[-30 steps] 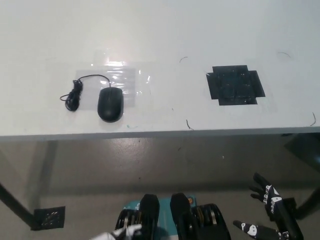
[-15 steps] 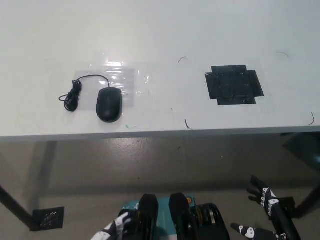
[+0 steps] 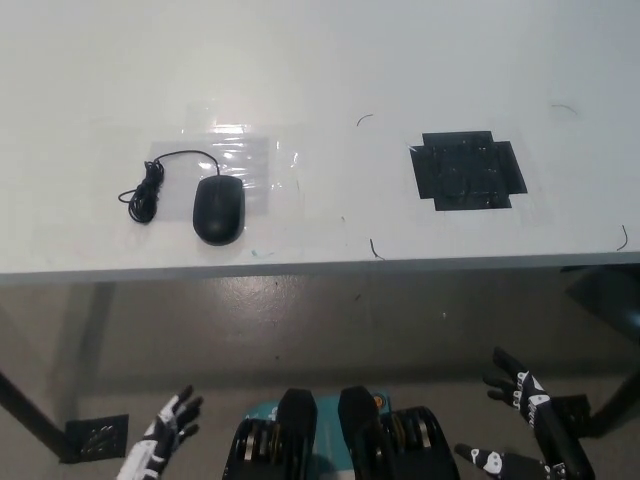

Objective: The robot uses left hand to click on the left button of the black mouse, which is placed on the left area of the table

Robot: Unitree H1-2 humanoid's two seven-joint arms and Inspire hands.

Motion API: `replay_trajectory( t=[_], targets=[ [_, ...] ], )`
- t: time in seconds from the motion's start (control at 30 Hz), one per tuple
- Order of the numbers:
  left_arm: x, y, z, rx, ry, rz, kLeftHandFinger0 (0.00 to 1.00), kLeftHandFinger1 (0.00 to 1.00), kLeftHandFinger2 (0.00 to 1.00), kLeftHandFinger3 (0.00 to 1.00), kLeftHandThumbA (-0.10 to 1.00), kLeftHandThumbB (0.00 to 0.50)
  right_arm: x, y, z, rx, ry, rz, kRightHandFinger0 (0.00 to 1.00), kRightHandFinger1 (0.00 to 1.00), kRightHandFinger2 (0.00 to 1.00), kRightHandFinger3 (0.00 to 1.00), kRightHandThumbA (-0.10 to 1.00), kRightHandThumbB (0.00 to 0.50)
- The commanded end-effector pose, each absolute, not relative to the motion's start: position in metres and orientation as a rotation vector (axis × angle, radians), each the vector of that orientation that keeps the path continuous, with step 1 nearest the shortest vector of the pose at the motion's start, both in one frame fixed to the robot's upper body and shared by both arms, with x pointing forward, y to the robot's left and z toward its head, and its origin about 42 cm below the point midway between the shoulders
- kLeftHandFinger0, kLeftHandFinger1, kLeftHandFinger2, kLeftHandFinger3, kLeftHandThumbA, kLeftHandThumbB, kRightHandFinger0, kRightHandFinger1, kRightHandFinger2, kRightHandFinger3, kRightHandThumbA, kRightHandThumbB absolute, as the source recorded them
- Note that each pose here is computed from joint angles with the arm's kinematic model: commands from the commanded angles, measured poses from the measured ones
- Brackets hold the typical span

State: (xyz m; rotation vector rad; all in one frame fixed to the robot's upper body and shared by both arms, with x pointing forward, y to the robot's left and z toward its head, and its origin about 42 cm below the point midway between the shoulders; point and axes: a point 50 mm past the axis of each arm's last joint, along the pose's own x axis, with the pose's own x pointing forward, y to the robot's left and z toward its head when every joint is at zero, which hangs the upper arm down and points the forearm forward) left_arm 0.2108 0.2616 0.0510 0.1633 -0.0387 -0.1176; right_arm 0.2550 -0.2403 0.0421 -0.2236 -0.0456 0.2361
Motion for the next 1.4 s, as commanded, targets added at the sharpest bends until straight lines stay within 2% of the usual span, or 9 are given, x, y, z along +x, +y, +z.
replay_trajectory(
  t=[0.0,0.27,0.5,0.6,1.0,1.07,1.2,1.27,1.37],
  targets=[
    [0.214,0.263,0.061,0.181,-0.172,-0.008,1.0,1.0,1.0,1.0,1.0,0.205,0.265,-0.235,0.055,-0.234,-0.11,0.256,0.82,0.85,1.0,1.0,1.0,0.18],
    [0.216,0.262,0.059,0.213,-0.173,-0.012,1.0,1.0,1.0,1.0,1.0,0.232,0.265,-0.235,0.055,-0.245,-0.113,0.269,0.81,0.84,1.0,1.0,1.0,0.177],
    [0.216,0.259,0.058,0.22,-0.164,-0.024,1.0,1.0,1.0,1.0,1.0,0.219,0.266,-0.238,0.057,-0.266,-0.115,0.27,0.8,0.83,1.0,1.0,1.0,0.19],
    [0.216,0.259,0.057,0.223,-0.153,-0.026,1.0,1.0,1.0,1.0,1.0,0.247,0.266,-0.237,0.058,-0.26,-0.121,0.276,0.79,0.82,1.0,1.0,1.0,0.178],
    [0.204,0.254,0.052,0.204,-0.101,-0.044,1.0,1.0,1.0,1.0,1.0,0.232,0.254,-0.242,0.053,-0.269,-0.104,0.269,0.77,0.82,1.0,1.0,1.0,0.182],
    [0.205,0.255,0.052,0.199,-0.09,-0.047,1.0,1.0,1.0,1.0,1.0,0.222,0.253,-0.242,0.053,-0.254,-0.103,0.268,0.79,0.82,1.0,1.0,1.0,0.169],
    [0.206,0.255,0.051,0.201,-0.08,-0.042,1.0,1.0,1.0,1.0,1.0,0.244,0.252,-0.242,0.053,-0.245,-0.112,0.258,0.84,0.87,1.0,1.0,1.0,0.167],
    [0.206,0.255,0.051,0.204,-0.075,-0.044,1.0,1.0,1.0,1.0,1.0,0.251,0.252,-0.241,0.053,-0.241,-0.12,0.25,0.95,0.99,1.0,1.0,1.0,0.177],
    [0.206,0.254,0.051,0.205,-0.07,-0.046,1.0,1.0,1.0,1.0,1.0,0.238,0.252,-0.24,0.053,-0.229,-0.123,0.24,1.0,1.0,1.0,1.0,1.0,0.166]
  ],
)
